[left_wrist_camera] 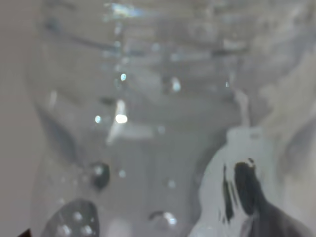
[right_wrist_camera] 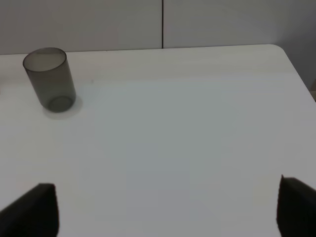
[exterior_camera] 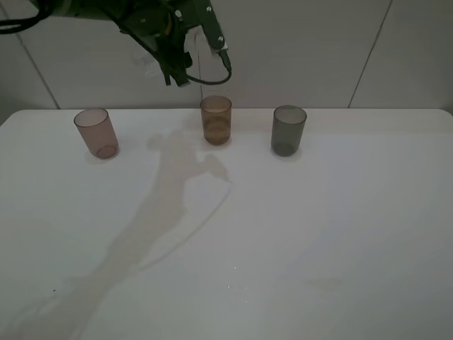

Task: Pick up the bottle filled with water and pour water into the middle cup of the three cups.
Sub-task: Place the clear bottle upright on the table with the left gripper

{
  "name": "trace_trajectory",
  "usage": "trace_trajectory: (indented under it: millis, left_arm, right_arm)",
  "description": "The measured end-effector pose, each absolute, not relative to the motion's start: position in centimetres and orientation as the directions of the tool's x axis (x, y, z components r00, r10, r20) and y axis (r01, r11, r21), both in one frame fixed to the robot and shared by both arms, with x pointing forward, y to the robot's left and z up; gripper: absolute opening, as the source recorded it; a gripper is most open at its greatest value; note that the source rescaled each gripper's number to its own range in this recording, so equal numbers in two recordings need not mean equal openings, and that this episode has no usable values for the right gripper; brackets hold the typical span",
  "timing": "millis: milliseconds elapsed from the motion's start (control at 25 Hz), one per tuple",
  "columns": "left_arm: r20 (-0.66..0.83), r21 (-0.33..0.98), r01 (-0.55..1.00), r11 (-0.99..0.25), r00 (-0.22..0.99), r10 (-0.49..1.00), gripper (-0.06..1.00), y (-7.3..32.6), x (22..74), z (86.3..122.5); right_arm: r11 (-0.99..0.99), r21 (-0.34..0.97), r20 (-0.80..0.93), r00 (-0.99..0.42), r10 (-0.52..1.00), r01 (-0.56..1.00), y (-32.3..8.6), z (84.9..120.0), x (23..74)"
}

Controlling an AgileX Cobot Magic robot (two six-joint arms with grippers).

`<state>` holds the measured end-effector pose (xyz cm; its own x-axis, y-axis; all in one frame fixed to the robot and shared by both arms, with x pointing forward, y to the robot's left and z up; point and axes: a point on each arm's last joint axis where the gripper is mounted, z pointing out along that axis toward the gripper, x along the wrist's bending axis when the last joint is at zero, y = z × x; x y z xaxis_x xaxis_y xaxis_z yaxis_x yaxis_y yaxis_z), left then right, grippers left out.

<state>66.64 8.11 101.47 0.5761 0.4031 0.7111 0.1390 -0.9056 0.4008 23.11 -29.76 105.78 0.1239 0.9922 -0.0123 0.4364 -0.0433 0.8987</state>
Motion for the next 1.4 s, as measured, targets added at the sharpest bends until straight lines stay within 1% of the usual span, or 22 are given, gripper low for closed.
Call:
trace_trajectory:
  millis: [120,320,440,640,840,1040,1120,1240,1400]
  left_arm:
    - [0.612,0.51,0.178,-0.841,0.612,0.501,0.02,8.1,65.2,101.2]
    - [0.493,0.632,0.176,-0.755,0.66,0.566,0.02,8.9,62.1,99.6]
    - [0.425,0.689,0.199,-0.697,0.669,0.61,0.02,10.3,60.4,98.0]
    - [0.307,0.751,0.279,-0.598,0.655,0.691,0.02,13.0,58.0,93.8]
    - [0.259,0.835,0.217,-0.505,0.655,0.71,0.02,14.5,55.0,91.2]
    - [0.226,0.93,0.084,-0.359,0.64,0.734,0.02,15.2,53.0,91.0]
    - [0.184,0.953,0.077,-0.291,0.617,0.765,0.02,15.8,53.1,90.9]
    - [0.109,0.969,0.116,-0.22,0.597,0.794,0.02,16.4,53.5,90.0]
    - [0.069,0.972,0.138,-0.19,0.606,0.793,0.02,16.3,53.5,88.2]
  right_arm:
    - [-0.043,0.899,-0.012,0.124,0.992,0.436,-29.8,105.8,23.1]
    - [-0.043,0.899,-0.012,0.124,0.992,0.436,-29.8,105.8,23.1]
    - [-0.043,0.899,-0.012,0.124,0.992,0.436,-29.8,105.8,23.1]
    - [-0.043,0.899,-0.012,0.124,0.992,0.436,-29.8,105.8,23.1]
    - [-0.043,0.899,-0.012,0.124,0.992,0.436,-29.8,105.8,23.1]
    - [-0.043,0.899,-0.012,0.124,0.992,0.436,-29.8,105.8,23.1]
    - [-0.043,0.899,-0.012,0.124,0.992,0.436,-29.8,105.8,23.1]
    - [-0.043,0.899,-0.012,0.124,0.992,0.436,-29.8,105.8,23.1]
    - [-0.043,0.899,-0.012,0.124,0.992,0.436,-29.8,105.8,23.1]
